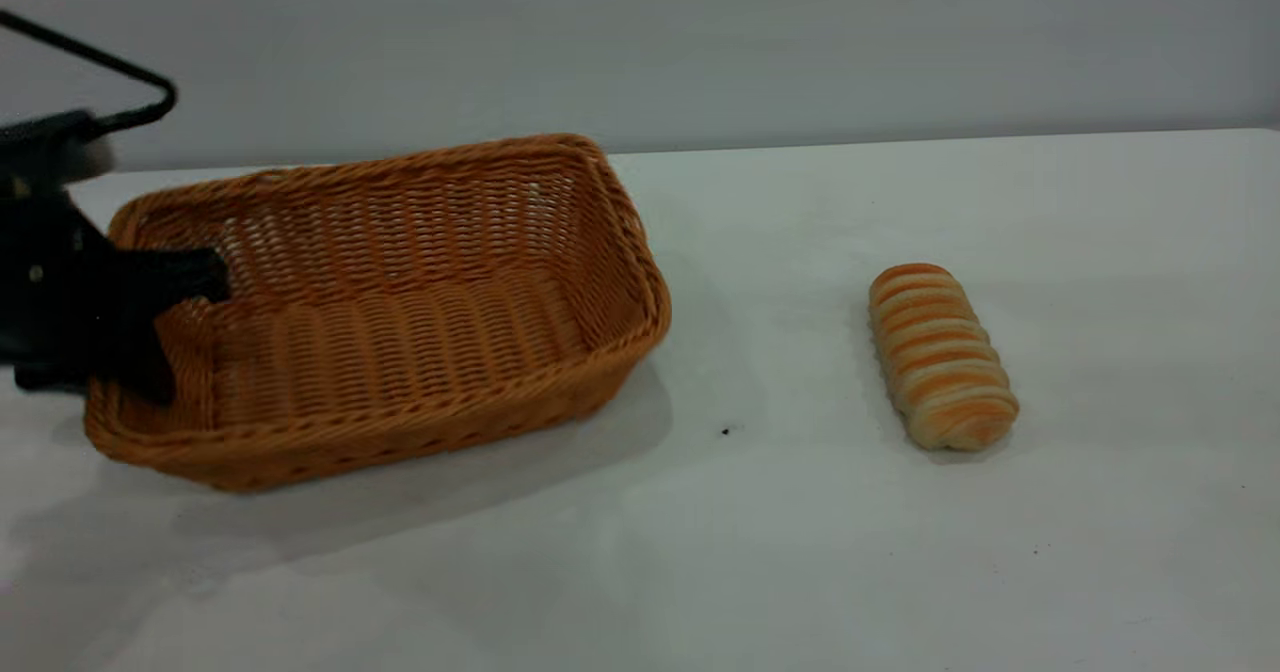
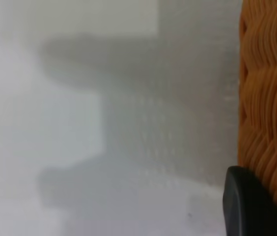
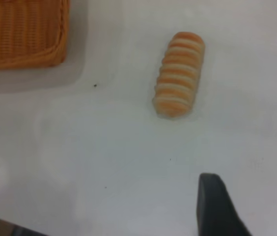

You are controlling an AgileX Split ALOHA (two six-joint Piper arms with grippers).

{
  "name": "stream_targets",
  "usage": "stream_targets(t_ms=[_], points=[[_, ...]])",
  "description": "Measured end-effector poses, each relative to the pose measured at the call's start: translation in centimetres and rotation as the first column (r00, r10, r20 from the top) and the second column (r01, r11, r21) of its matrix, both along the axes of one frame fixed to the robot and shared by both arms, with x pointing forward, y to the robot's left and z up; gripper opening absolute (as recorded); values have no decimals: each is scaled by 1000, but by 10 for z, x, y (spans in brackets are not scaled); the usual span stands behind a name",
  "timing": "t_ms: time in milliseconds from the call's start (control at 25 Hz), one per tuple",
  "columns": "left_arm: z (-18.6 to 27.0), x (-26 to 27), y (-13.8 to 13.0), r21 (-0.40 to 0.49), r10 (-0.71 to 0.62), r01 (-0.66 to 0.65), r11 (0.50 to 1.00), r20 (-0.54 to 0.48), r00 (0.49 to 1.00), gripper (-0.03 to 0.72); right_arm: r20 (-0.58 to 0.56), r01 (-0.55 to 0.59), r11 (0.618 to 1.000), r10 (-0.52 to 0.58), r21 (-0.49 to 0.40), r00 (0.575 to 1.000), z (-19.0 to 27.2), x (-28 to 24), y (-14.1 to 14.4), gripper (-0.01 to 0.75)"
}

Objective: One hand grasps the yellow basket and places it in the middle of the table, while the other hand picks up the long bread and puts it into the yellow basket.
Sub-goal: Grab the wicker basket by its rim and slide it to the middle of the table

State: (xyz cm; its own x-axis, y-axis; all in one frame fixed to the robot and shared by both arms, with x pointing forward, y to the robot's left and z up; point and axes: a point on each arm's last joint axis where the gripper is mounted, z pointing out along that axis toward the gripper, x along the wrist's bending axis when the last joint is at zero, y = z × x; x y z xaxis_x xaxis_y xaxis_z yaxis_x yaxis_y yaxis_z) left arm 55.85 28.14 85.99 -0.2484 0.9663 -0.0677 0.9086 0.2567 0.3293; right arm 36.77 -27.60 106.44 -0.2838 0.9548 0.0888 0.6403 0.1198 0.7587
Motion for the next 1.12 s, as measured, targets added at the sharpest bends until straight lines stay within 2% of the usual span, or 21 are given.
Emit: stream_targets(t_ms=[200, 520, 680, 920, 1000, 1120], points=[[-1, 15, -9, 82, -182, 190, 978, -101, 978, 135, -1, 0, 1000, 0, 0, 1000, 0, 0, 0, 403], [-4, 21, -31, 68, -363, 378, 923, -166, 917, 136, -1, 0, 1000, 0, 0, 1000, 0, 0, 0, 403], [-5, 20, -32, 63, -359, 376, 925, -183, 915, 136, -1, 0, 1000, 0, 0, 1000, 0, 0, 0, 403], [-5, 18, -31, 49, -277, 293, 955, -203, 939, 136, -1, 0, 1000, 0, 0, 1000, 0, 0, 0, 403], [-6, 17, -30, 50, -269, 286, 957, -214, 939, 184, -1, 0, 1000, 0, 0, 1000, 0, 0, 0, 403], [-7, 15, -29, 60, -275, 298, 953, -245, 930, 300, -1, 0, 1000, 0, 0, 1000, 0, 0, 0, 403]])
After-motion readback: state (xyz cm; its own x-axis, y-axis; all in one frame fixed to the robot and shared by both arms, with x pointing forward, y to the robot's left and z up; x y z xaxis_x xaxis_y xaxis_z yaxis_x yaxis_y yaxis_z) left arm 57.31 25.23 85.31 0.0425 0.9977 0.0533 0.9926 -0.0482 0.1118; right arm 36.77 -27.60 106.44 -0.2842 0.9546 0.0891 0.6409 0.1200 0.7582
